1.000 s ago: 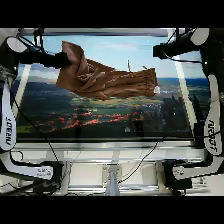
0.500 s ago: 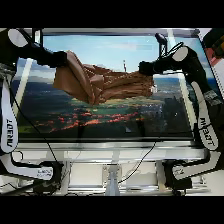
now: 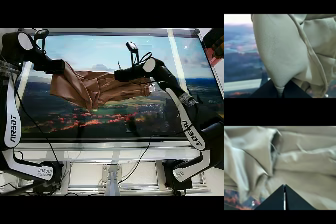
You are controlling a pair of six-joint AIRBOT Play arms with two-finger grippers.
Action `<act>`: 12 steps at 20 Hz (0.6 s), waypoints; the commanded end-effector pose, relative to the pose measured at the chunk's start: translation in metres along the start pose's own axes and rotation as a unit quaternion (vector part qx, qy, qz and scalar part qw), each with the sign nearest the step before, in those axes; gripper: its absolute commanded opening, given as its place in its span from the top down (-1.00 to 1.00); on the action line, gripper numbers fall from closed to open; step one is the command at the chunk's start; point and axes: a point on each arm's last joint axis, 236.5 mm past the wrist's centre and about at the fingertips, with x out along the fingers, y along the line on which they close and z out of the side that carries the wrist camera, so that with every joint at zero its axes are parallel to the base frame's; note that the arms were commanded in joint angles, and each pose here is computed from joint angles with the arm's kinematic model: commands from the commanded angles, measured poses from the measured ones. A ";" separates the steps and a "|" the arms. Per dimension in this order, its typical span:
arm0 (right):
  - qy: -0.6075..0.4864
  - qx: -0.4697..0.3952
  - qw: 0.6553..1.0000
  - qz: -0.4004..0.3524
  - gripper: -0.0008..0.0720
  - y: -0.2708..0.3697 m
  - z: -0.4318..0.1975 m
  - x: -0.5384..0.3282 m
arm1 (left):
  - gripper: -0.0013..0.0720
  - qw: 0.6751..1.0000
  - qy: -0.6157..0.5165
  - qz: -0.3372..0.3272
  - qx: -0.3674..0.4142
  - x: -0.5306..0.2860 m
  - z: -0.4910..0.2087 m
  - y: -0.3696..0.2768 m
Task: Fold the clothes and pants, and hang the long-sleeved shirts on hangers.
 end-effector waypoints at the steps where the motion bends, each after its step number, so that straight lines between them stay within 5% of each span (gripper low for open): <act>1: -0.013 -0.059 0.998 0.017 0.92 0.042 -0.003 0.017 | 0.88 1.000 0.013 0.006 -0.002 0.011 -0.003 0.004; 4: -0.015 -0.115 0.993 0.021 0.91 0.073 -0.011 0.026 | 0.88 1.000 0.015 0.006 -0.002 0.013 -0.003 0.006; 5: -0.021 -0.130 0.991 0.023 0.75 0.083 -0.012 0.029 | 0.88 1.000 0.015 0.006 -0.003 0.013 -0.003 0.007; 7: -0.018 -0.161 0.986 0.034 -0.01 0.103 -0.022 0.040 | 0.88 1.000 0.015 0.006 -0.003 0.013 -0.003 0.007; 12: 0.060 -0.166 0.982 0.063 -0.17 0.130 -0.088 0.089 | 0.88 1.000 0.015 0.006 -0.003 0.013 -0.003 0.007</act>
